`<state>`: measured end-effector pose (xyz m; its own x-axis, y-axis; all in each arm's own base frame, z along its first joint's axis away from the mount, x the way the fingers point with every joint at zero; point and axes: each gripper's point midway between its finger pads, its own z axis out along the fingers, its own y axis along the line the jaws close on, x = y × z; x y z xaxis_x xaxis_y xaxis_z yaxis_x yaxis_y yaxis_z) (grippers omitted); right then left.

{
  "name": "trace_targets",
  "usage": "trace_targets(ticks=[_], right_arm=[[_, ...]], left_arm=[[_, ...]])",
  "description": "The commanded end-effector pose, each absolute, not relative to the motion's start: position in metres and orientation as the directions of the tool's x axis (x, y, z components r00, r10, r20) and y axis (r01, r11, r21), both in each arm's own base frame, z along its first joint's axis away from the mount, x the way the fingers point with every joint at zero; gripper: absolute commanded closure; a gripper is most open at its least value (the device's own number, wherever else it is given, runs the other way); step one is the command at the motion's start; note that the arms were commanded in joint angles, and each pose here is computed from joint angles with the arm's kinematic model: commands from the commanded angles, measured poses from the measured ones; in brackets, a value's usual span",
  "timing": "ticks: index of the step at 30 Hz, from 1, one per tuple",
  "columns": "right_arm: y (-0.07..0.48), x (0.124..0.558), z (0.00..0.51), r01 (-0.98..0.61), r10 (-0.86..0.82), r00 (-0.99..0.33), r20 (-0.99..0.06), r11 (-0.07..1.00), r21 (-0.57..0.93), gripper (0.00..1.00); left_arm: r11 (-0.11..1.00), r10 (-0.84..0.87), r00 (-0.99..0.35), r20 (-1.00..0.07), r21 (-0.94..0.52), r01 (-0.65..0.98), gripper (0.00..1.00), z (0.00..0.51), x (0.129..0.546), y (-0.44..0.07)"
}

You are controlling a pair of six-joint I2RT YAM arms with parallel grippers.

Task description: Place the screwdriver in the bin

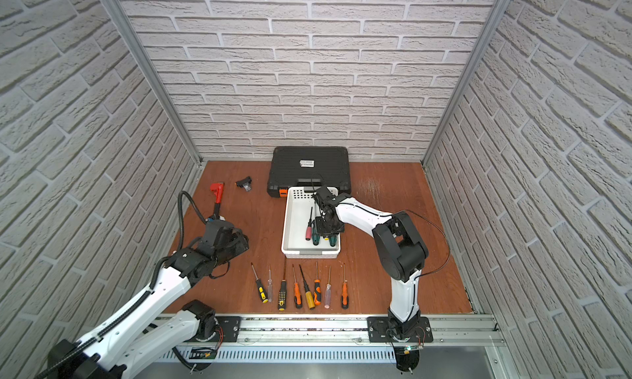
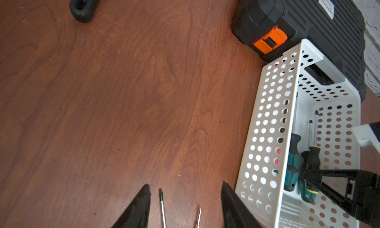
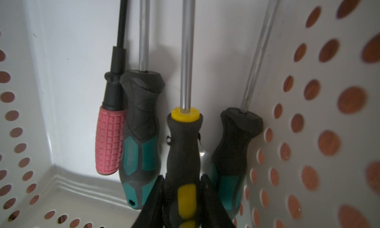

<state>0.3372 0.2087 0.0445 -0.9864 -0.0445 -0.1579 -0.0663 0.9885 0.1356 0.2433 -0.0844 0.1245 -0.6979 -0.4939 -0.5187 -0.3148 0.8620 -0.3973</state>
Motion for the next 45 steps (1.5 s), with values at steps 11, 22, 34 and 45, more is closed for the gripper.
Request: trace_targets(ticks=[11,22,34,45], right_arm=[[0.217,0.347,0.042,-0.083,-0.054,-0.982,-0.179,0.984,0.155,0.72],[0.219,0.355,0.063,-0.119,-0.078,-0.967,-0.243,0.980,0.160,0.66],[0.223,0.362,0.114,-0.179,-0.096,-0.923,-0.373,0.964,0.196,0.64],[0.244,0.340,0.178,-0.292,-0.095,-0.850,-0.518,0.903,0.314,0.65]], left_arm=[[0.860,-0.487,-0.705,-0.515,-0.422,-0.286,0.43,0.134,0.253,-0.094],[0.873,-0.429,-0.805,-0.411,-0.416,-0.253,0.42,0.118,0.251,-0.117],[0.894,-0.384,-0.862,-0.330,-0.367,-0.257,0.42,0.109,0.230,-0.123],[0.936,-0.308,-0.925,-0.223,-0.245,-0.253,0.43,0.097,0.182,-0.136]])
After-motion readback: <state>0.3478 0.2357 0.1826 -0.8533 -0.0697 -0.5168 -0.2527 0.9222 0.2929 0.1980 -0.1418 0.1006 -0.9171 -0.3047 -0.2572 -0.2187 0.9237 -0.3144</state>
